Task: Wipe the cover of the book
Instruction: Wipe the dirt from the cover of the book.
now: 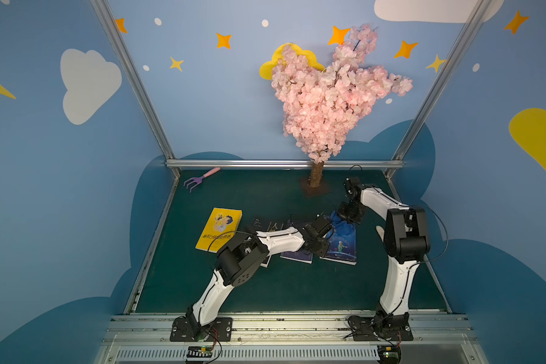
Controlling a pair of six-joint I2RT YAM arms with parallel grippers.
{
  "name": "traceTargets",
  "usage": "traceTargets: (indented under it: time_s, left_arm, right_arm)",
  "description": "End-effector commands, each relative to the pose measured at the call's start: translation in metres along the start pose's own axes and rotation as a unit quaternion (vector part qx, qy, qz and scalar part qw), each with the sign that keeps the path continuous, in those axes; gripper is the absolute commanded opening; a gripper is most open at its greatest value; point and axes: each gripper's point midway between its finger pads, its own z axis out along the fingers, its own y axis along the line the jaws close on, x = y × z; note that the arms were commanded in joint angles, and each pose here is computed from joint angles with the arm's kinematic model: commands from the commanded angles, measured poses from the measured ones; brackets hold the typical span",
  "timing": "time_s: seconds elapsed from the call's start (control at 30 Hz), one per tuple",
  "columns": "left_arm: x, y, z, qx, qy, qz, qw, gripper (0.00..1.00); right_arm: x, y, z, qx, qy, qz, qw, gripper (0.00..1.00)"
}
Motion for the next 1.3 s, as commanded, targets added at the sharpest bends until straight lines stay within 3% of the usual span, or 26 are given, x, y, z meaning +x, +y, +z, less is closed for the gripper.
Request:
traceTargets:
  time_s: [0.0, 0.17, 0.27, 0.37, 0.63, 0.77, 0.9, 1.13, 1.27]
  left_arm:
    - [0.079, 0.016, 0.027, -0.021, 0.126, -0.003, 0.992, 0.21]
    - [0.081, 0.015, 0.028, -0.018, 0.127, -0.006, 0.992, 0.20]
    - [0.082, 0.016, 0.030, -0.018, 0.129, -0.007, 0.991, 0.20]
    - [0.081, 0.017, 0.030, -0.019, 0.130, -0.007, 0.991, 0.20]
    - [0.080, 0.020, 0.027, -0.027, 0.126, -0.005, 0.992, 0.19]
    - [0.080, 0.019, 0.027, -0.024, 0.127, -0.005, 0.992, 0.18]
    - [0.080, 0.017, 0.026, -0.021, 0.128, -0.006, 0.992, 0.18]
    - [0.078, 0.017, 0.023, -0.020, 0.123, -0.005, 0.992, 0.18]
    - [0.081, 0.017, 0.026, -0.020, 0.131, -0.005, 0.991, 0.15]
  right_arm:
    - [0.079, -0.028, 0.017, 0.049, 0.072, -0.034, 0.996, 0.00]
    - [0.135, -0.052, 0.004, 0.044, 0.072, -0.029, 0.996, 0.00]
    - [0.149, -0.057, 0.004, 0.027, 0.072, -0.023, 0.997, 0.00]
    - [0.131, -0.054, 0.006, 0.035, 0.062, -0.035, 0.997, 0.00]
    - [0.036, -0.009, 0.023, 0.036, 0.074, -0.015, 0.996, 0.00]
    - [0.019, -0.003, 0.025, 0.041, 0.064, -0.006, 0.997, 0.00]
    - [0.045, -0.011, 0.021, 0.048, 0.072, -0.025, 0.996, 0.00]
    - [0.138, -0.054, 0.006, 0.042, 0.073, -0.039, 0.996, 0.00]
    - [0.140, -0.067, -0.004, 0.029, 0.043, -0.041, 0.998, 0.00]
